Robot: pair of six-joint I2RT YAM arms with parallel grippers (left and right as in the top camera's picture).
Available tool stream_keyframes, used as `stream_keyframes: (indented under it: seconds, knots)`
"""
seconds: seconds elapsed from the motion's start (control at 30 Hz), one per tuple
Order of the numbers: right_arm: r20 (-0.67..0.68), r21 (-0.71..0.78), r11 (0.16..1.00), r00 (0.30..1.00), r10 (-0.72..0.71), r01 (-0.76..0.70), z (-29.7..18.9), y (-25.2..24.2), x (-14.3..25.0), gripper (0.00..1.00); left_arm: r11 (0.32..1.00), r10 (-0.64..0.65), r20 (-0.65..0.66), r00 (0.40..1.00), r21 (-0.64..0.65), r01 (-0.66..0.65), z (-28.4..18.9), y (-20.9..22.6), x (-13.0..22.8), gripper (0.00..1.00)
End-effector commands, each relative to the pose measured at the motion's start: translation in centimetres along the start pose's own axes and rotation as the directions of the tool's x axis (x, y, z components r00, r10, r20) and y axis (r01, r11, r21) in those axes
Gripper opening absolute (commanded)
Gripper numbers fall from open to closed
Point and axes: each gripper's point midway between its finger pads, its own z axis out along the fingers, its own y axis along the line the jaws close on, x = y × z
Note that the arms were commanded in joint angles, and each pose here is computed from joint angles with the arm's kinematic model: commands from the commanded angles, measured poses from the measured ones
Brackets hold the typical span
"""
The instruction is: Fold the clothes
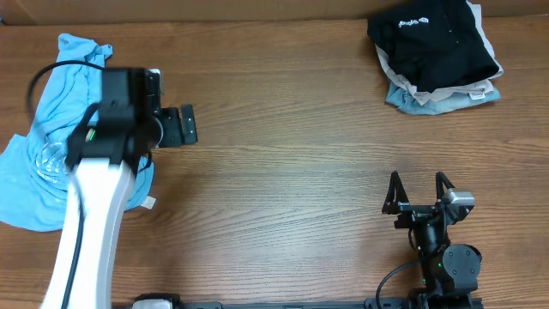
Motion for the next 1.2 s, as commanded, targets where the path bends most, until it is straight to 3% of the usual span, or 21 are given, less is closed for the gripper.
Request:
stream_keyframes:
  seconds: [0.0,0.13,0.3,0.67,1.0,1.17]
  knots:
    - [0.007,0.017,1.000,1.000,-0.001,0.001,0.0,-0.4,0.1,1.00,1.000,0.018,0.203,0.979,-0.021,-0.014,-5.5,0.4,-1.9,1.00]
    - [0.007,0.017,1.000,1.000,-0.001,0.001,0.0,-0.4,0.1,1.00,0.999,0.015,0.448,0.894,-0.053,0.009,-9.9,1.4,-3.1,1.00]
    - [0.007,0.017,1.000,1.000,-0.001,0.001,0.0,-0.4,0.1,1.00,1.000,-0.004,0.640,0.768,-0.017,0.019,-11.4,2.1,-0.2,1.00]
    - [0.007,0.017,1.000,1.000,-0.001,0.001,0.0,-0.4,0.1,1.00,0.998,-0.023,0.838,0.545,0.052,-0.037,-7.7,2.4,5.4,1.00]
    - [0.007,0.017,1.000,1.000,-0.001,0.001,0.0,-0.4,0.1,1.00,0.999,-0.026,0.854,0.520,0.038,-0.012,-3.9,3.7,8.9,1.00]
    - [0.007,0.017,1.000,1.000,-0.001,0.001,0.0,-0.4,0.1,1.00,1.000,-0.017,0.828,0.560,0.014,0.010,-3.0,4.5,10.1,1.00]
